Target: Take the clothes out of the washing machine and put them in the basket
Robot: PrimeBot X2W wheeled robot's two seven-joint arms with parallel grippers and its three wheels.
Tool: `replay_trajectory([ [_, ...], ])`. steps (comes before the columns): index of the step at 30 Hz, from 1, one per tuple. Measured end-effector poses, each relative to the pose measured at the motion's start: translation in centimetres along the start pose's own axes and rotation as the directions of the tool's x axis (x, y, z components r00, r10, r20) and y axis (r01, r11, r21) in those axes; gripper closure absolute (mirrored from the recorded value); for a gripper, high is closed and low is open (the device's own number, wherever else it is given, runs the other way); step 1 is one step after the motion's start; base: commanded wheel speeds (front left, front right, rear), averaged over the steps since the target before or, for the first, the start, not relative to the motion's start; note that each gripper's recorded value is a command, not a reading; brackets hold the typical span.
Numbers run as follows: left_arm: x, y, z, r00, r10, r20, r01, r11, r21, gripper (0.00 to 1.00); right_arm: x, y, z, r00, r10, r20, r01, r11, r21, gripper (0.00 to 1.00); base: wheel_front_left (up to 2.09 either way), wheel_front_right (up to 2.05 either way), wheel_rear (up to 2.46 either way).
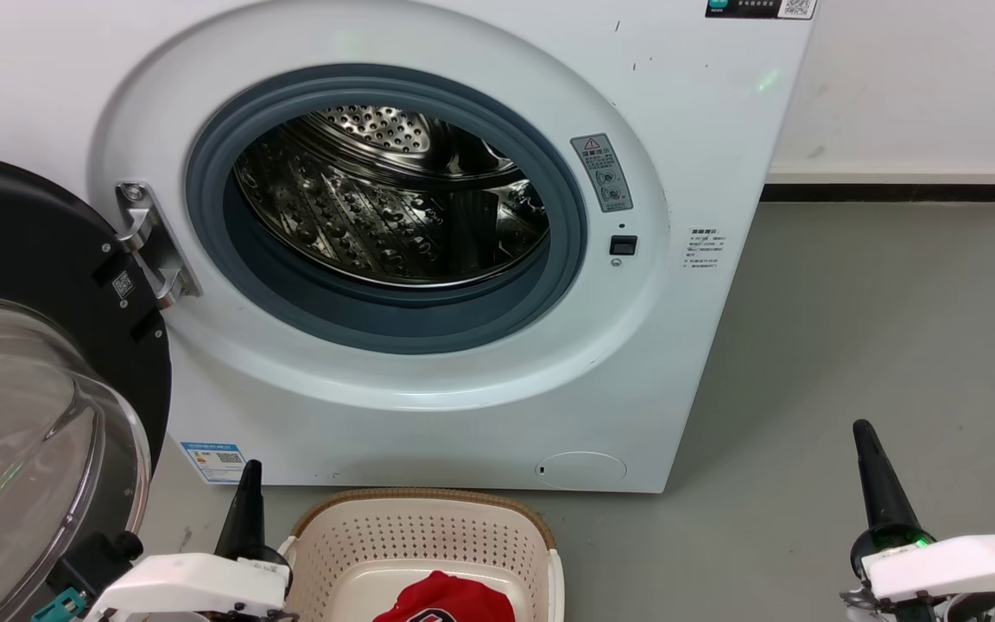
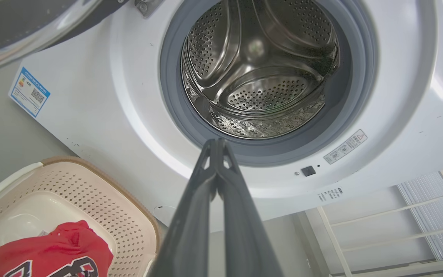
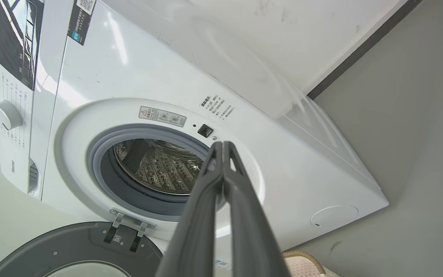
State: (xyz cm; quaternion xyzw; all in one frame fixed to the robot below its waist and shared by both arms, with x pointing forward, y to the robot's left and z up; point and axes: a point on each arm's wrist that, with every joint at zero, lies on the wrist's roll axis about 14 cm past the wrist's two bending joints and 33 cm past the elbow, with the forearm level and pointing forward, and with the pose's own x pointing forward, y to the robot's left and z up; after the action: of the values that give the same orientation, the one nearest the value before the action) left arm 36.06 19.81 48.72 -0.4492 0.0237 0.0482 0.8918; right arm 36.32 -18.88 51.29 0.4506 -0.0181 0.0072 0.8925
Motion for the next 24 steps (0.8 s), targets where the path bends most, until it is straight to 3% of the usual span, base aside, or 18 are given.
replay_trajectory([
  [11, 0.5, -0.2, 0.0, 1.000, -0.010, -0.016, 0.008, 0.992, -0.128, 1.00, 0.4, -0.5, 0.0, 1.000, -0.021, -0.009, 0.022, 0.992, 0.125, 1.00, 0.00, 0.00, 0.00],
  [24, 1.1, -0.5, 0.3, 0.999, -0.031, -0.021, 0.023, 0.960, -0.279, 1.00, 0.9, -1.0, 0.0, 0.999, -0.035, -0.021, 0.040, 0.961, 0.273, 1.00, 0.00, 0.00, 0.00],
])
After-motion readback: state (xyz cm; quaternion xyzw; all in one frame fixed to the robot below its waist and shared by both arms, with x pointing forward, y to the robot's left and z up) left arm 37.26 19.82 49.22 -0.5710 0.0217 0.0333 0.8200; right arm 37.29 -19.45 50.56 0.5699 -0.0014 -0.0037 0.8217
